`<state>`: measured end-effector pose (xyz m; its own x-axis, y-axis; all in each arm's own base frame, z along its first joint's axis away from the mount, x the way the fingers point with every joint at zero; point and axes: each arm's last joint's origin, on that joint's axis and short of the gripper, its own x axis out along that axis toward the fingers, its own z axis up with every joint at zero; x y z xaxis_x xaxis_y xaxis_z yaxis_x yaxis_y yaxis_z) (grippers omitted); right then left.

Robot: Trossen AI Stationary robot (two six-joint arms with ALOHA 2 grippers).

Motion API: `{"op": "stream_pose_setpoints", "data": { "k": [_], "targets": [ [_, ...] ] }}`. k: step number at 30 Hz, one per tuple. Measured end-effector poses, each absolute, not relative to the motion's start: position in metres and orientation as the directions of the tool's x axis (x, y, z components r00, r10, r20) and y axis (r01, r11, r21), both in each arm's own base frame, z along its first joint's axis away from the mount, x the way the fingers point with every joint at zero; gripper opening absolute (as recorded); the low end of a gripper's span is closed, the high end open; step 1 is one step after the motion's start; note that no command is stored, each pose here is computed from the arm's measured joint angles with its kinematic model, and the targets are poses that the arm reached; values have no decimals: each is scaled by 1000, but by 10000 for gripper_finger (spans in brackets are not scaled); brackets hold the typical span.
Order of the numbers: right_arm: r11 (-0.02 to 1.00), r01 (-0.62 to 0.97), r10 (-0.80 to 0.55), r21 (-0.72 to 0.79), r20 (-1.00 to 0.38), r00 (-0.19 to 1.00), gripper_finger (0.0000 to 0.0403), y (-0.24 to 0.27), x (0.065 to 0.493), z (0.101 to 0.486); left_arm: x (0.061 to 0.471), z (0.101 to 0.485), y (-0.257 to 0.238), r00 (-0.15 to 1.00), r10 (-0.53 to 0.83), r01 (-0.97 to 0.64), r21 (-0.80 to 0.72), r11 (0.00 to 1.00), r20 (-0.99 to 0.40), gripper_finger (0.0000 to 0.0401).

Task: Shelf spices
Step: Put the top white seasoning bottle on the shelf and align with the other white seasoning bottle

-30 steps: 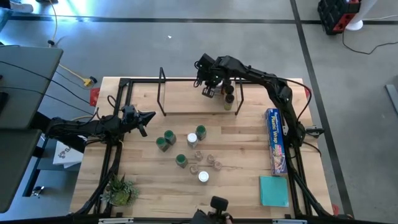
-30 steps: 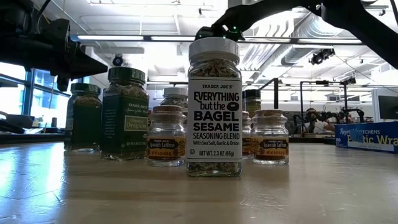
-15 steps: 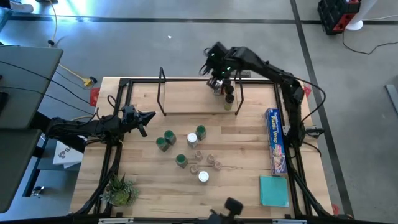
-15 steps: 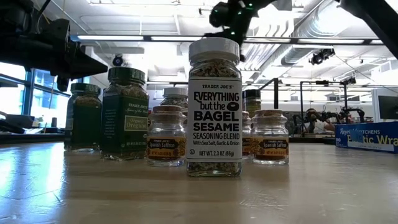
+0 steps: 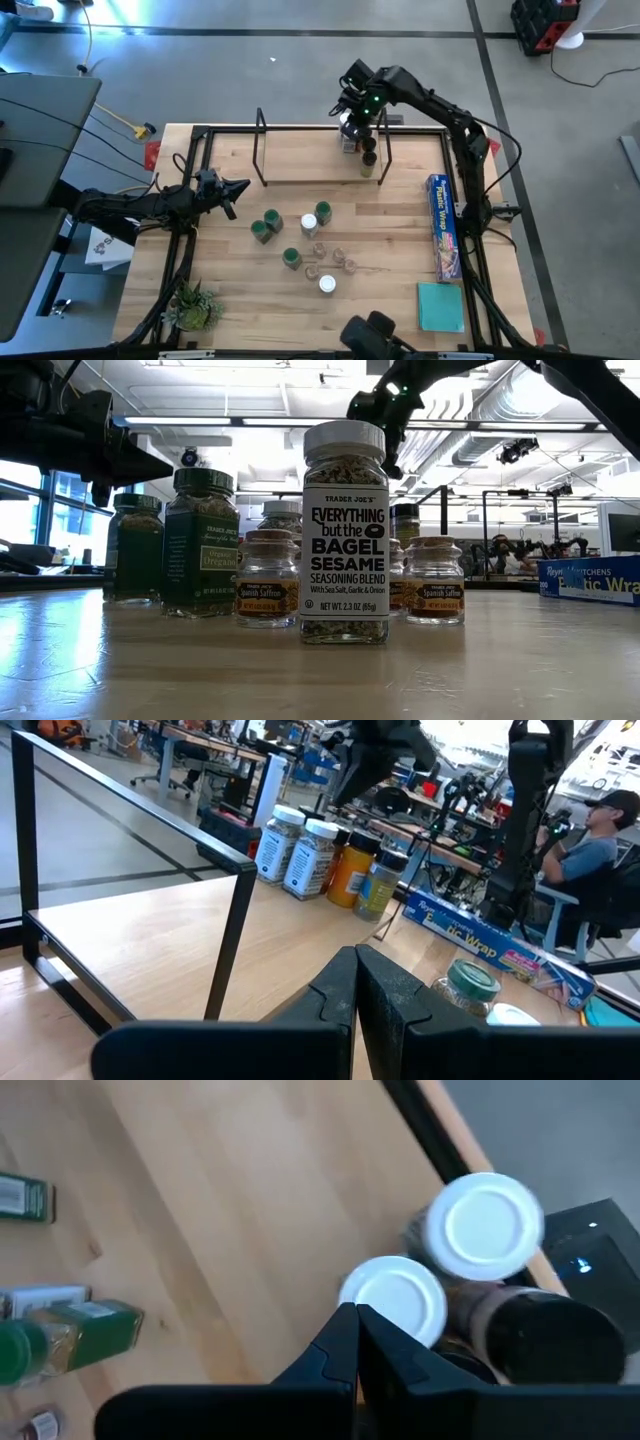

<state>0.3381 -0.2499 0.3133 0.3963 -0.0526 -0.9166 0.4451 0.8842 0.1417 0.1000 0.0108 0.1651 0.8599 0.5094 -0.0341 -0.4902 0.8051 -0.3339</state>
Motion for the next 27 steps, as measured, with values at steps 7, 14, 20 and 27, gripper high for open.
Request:
{"op": "stream_pose_setpoints", "data": {
  "k": [7, 14, 20, 27],
  "targets": [
    [889, 448, -71, 95, -938, 340, 0, -253, 348, 295, 100, 165, 11, 860, 510, -490, -334, 805, -34, 5],
    [882, 454, -52, 125, -932, 359, 0, -253, 348, 296, 100, 165, 11, 860, 510, -490, -334, 805, -34, 5],
    [865, 493, -93, 88, -939, 331, 0, -254, 347, 296, 100, 165, 11, 860, 510, -490, -334, 805, -34, 5],
    [877, 474, -84, 78, -947, 310, 0, -256, 348, 290, 100, 165, 11, 860, 509, -490, -334, 805, -34, 5]
  ]
}}
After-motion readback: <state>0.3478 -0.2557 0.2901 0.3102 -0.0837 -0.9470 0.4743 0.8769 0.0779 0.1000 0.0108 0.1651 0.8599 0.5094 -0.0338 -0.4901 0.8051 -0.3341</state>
